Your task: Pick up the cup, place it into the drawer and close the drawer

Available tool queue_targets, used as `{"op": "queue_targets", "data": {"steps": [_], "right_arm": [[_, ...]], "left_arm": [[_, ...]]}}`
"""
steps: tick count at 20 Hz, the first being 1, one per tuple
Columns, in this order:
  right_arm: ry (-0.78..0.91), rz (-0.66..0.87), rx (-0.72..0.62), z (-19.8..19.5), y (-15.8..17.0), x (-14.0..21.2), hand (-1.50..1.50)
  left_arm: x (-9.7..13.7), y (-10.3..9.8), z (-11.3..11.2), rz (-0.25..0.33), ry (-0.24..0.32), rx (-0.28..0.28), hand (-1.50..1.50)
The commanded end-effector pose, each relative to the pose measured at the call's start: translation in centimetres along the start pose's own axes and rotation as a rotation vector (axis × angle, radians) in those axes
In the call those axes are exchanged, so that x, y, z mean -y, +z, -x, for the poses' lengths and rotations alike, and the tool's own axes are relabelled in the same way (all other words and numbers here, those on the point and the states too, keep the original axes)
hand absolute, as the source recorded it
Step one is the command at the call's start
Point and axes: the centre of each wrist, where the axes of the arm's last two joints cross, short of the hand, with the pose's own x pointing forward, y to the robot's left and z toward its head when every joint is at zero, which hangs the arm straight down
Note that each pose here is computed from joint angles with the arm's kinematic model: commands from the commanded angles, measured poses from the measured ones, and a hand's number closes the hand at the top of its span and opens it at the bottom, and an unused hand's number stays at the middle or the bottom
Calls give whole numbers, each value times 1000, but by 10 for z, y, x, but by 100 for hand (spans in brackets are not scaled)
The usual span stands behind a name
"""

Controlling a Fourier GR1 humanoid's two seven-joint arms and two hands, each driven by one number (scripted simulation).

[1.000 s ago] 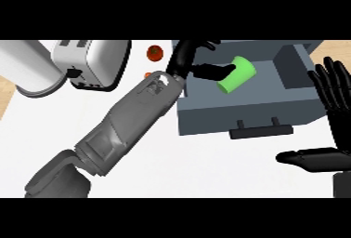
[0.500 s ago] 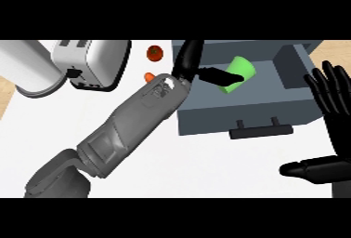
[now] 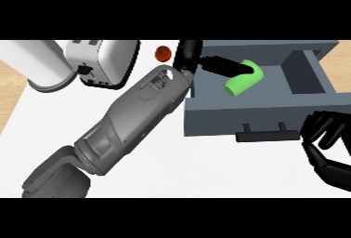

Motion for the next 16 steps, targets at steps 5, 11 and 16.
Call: {"op": "queue_targets", "data": {"steps": [5,11,16], "right_arm": [[229,-90,-88,-13,21,-4,150],[337,-79,-155,-3,2,-24,150],[400,-69,-173,14,-15,-44,150]], "left_arm": [[-37,-4,-12,-58,78,-20,-150],[-77,17,-5,-102,91,-13,-150],[-131,33,-10,-125,110,-16,-150]]}}
